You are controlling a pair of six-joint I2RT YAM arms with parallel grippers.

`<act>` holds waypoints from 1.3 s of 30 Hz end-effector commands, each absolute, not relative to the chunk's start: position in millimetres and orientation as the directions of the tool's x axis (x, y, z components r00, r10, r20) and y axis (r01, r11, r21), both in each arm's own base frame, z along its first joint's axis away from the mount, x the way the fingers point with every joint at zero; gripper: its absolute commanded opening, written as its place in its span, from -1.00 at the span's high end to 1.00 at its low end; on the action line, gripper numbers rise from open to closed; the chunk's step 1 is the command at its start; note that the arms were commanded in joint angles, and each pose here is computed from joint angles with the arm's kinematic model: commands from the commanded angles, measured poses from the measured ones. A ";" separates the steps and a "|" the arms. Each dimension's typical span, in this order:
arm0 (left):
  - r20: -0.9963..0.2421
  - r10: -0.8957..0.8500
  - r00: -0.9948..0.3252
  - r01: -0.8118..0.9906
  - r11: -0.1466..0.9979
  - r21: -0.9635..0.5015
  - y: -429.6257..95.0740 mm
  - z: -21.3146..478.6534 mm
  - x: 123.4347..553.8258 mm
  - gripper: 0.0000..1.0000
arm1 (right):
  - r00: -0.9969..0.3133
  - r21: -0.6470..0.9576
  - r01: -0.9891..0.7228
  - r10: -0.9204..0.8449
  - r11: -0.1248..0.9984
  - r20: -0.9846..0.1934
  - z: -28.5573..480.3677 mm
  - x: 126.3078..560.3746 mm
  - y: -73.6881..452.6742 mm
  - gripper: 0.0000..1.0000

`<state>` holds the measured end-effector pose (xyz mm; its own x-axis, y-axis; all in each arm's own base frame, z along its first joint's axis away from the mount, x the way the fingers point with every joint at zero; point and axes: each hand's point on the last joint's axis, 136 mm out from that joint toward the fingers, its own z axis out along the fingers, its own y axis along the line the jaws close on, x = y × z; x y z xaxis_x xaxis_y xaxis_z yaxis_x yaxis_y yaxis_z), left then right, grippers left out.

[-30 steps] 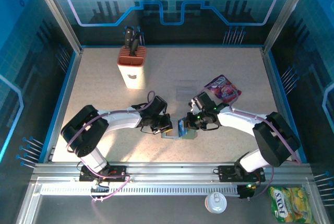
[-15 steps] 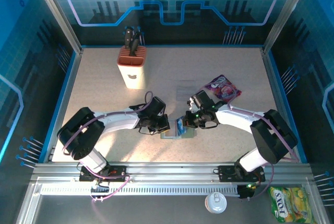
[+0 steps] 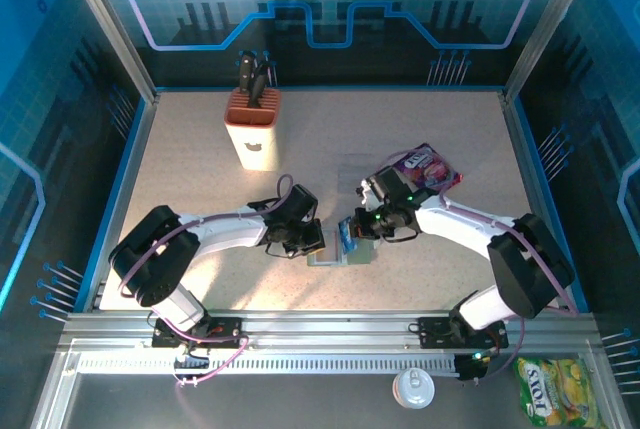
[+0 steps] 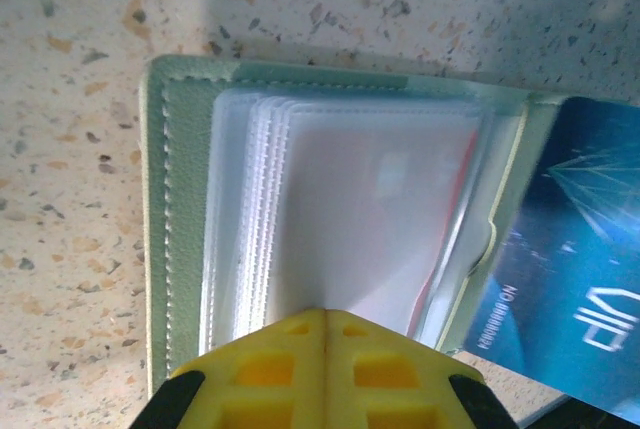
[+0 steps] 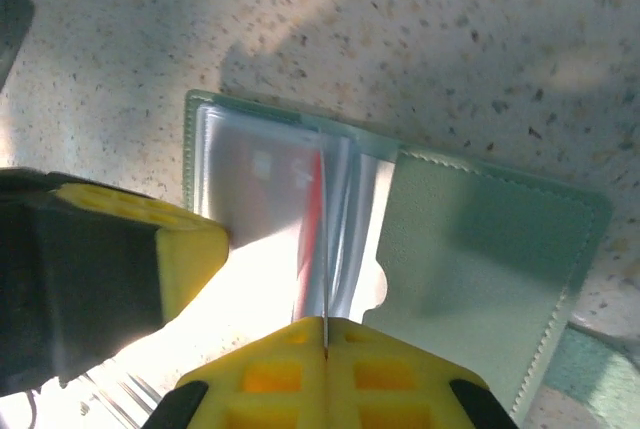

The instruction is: Take the credit cards out of the card holder

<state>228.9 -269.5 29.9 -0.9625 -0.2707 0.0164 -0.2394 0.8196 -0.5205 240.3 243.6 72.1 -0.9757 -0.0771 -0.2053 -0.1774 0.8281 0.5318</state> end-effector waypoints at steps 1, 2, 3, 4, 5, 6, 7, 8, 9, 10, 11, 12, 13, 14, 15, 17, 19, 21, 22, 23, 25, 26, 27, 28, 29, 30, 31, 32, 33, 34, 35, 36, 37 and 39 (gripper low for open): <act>-0.023 -0.243 -0.970 -0.195 0.830 -0.523 -271.9 47.6 233.9 0.84 | -0.924 0.450 -0.346 -0.215 0.823 -0.317 101.6 250.6 242.0 0.98; -0.031 -0.241 -0.970 -0.190 0.831 -0.522 -271.2 50.6 234.9 0.82 | -0.907 0.421 -0.387 -0.257 0.820 -0.334 104.8 253.7 239.6 0.99; -0.038 -0.242 -0.970 -0.187 0.832 -0.522 -270.4 53.9 235.8 0.81 | -0.887 0.396 -0.432 -0.301 0.810 -0.350 108.2 257.0 238.5 1.00; -0.047 -0.242 -0.969 -0.182 0.833 -0.523 -269.7 56.9 236.5 0.79 | -0.871 0.378 -0.464 -0.334 0.801 -0.360 110.6 260.2 237.3 1.00; -0.057 -0.242 -0.969 -0.177 0.833 -0.524 -268.9 59.8 236.6 0.77 | -0.849 0.345 -0.504 -0.380 0.792 -0.368 111.6 263.5 234.7 1.00; -0.065 -0.247 -0.967 -0.178 0.833 -0.524 -266.5 61.8 237.2 0.75 | -0.819 0.310 -0.553 -0.435 0.774 -0.374 112.4 266.2 232.9 1.00; -0.073 -0.250 -0.966 -0.175 0.831 -0.528 -265.9 63.5 237.7 0.75 | -0.790 0.278 -0.594 -0.482 0.755 -0.377 112.8 268.7 231.8 1.00; -0.078 -0.255 -0.964 -0.175 0.827 -0.535 -265.1 65.6 238.3 0.74 | -0.751 0.246 -0.645 -0.541 0.724 -0.378 113.5 270.4 231.7 1.00; -0.085 -0.258 -0.962 -0.173 0.823 -0.541 -264.2 67.9 239.3 0.73 | -0.709 0.214 -0.694 -0.600 0.688 -0.372 112.6 271.6 230.6 1.00; -0.089 -0.264 -0.960 -0.176 0.821 -0.542 -262.8 69.2 239.9 0.72 | -0.681 0.172 -0.720 -0.635 0.672 -0.365 112.5 276.7 227.0 1.00; -0.093 -0.266 -0.960 -0.175 0.821 -0.543 -261.6 70.3 239.8 0.71 | -0.649 0.123 -0.746 -0.674 0.654 -0.353 111.9 283.3 222.4 1.00; -0.095 -0.270 -0.958 -0.178 0.821 -0.542 -259.9 70.5 239.9 0.70 | -0.620 0.082 -0.768 -0.704 0.636 -0.346 113.4 291.8 218.6 1.00; -0.096 -0.272 -0.957 -0.179 0.821 -0.542 -258.9 71.3 239.8 0.68 | -0.600 0.062 -0.783 -0.726 0.619 -0.337 113.2 297.6 216.1 1.00; -0.098 -0.276 -0.956 -0.181 0.821 -0.541 -257.0 72.0 240.0 0.68 | -0.569 0.046 -0.806 -0.750 0.591 -0.338 114.8 304.8 214.2 1.00; -0.097 -0.279 -0.956 -0.185 0.821 -0.541 -255.8 72.0 239.2 0.66 | -0.531 0.035 -0.831 -0.774 0.555 -0.344 117.6 310.9 213.8 1.00; -0.095 -0.283 -0.954 -0.189 0.818 -0.543 -253.7 73.5 238.9 0.66 | -0.461 0.011 -0.873 -0.816 0.488 -0.349 123.7 320.5 212.4 1.00; -0.094 -0.287 -0.953 -0.192 0.816 -0.545 -252.2 75.2 238.8 0.66 | -0.401 -0.030 -0.899 -0.849 0.437 -0.345 129.0 331.1 209.9 1.00; -0.099 -0.292 -0.951 -0.194 0.815 -0.546 -250.3 76.9 239.8 0.66 | -0.357 -0.059 -0.916 -0.872 0.398 -0.334 134.1 342.9 207.6 1.00; -0.100 -0.295 -0.950 -0.195 0.814 -0.546 -249.7 77.3 240.3 0.66 | -0.347 -0.058 -0.921 -0.880 0.385 -0.324 133.9 346.7 206.3 1.00; -0.100 -0.297 -0.949 -0.197 0.813 -0.548 -249.1 77.7 241.1 0.66 | -0.336 -0.057 -0.927 -0.888 0.370 -0.313 134.7 351.1 205.8 1.00; -0.101 -0.300 -0.948 -0.198 0.811 -0.550 -248.0 78.0 242.6 0.66 | -0.322 -0.060 -0.933 -0.899 0.354 -0.297 136.8 361.1 203.8 1.00; -0.100 -0.302 -0.948 -0.200 0.811 -0.550 -247.1 77.8 243.5 0.66 | -0.314 -0.062 -0.937 -0.905 0.345 -0.287 136.2 367.2 202.9 1.00; -0.099 -0.307 -0.947 -0.205 0.810 -0.550 -245.8 77.4 245.1 0.66 | -0.307 -0.064 -0.939 -0.909 0.338 -0.283 137.2 372.7 202.2 1.00; -0.097 -0.309 -0.946 -0.208 0.809 -0.550 -245.2 76.8 246.0 0.66 | -0.299 -0.062 -0.943 -0.913 0.328 -0.278 137.0 377.5 202.1 1.00; -0.096 -0.310 -0.946 -0.208 0.807 -0.552 -244.4 77.3 247.4 0.66 | -0.292 -0.064 -0.945 -0.917 0.320 -0.273 137.9 383.8 201.7 1.00; -0.093 -0.312 -0.945 -0.212 0.806 -0.552 -243.7 76.7 248.6 0.66 | -0.289 -0.060 -0.947 -0.921 0.314 -0.262 136.4 387.8 201.5 1.00; -0.093 -0.312 -0.946 -0.211 0.805 -0.554 -243.3 77.0 249.7 0.66 | -0.288 -0.059 -0.948 -0.922 0.312 -0.258 135.9 393.1 200.9 1.00; -0.092 -0.316 -0.944 -0.215 0.804 -0.554 -241.9 77.3 251.1 0.66 | -0.289 -0.052 -0.949 -0.924 0.311 -0.250 134.2 397.3 199.9 1.00; -0.090 -0.317 -0.944 -0.218 0.805 -0.552 -241.0 76.9 251.8 0.66 | -0.290 -0.050 -0.949 -0.925 0.311 -0.244 132.4 402.2 199.0 1.00; -0.088 -0.321 -0.943 -0.222 0.804 -0.552 -239.8 76.7 252.8 0.66 | -0.291 -0.045 -0.950 -0.927 0.309 -0.238 130.5 405.1 198.5 1.00; -0.086 -0.321 -0.943 -0.222 0.803 -0.553 -239.2 76.5 253.6 0.67 | -0.285 -0.035 -0.953 -0.929 0.301 -0.235 129.2 406.6 199.2 1.00; -0.086 -0.323 -0.943 -0.224 0.802 -0.553 -237.9 76.9 254.9 0.67 | -0.280 -0.025 -0.956 -0.932 0.293 -0.229 126.2 407.8 200.0 1.00; -0.084 -0.323 -0.943 -0.225 0.802 -0.553 -237.5 76.5 255.4 0.67 | -0.275 -0.016 -0.958 -0.935 0.286 -0.225 123.1 408.5 200.6 1.00; -0.080 -0.327 -0.942 -0.232 0.803 -0.550 -235.1 74.6 257.1 0.67 | -0.255 0.018 -0.966 -0.941 0.258 -0.224 117.6 405.5 204.0 1.00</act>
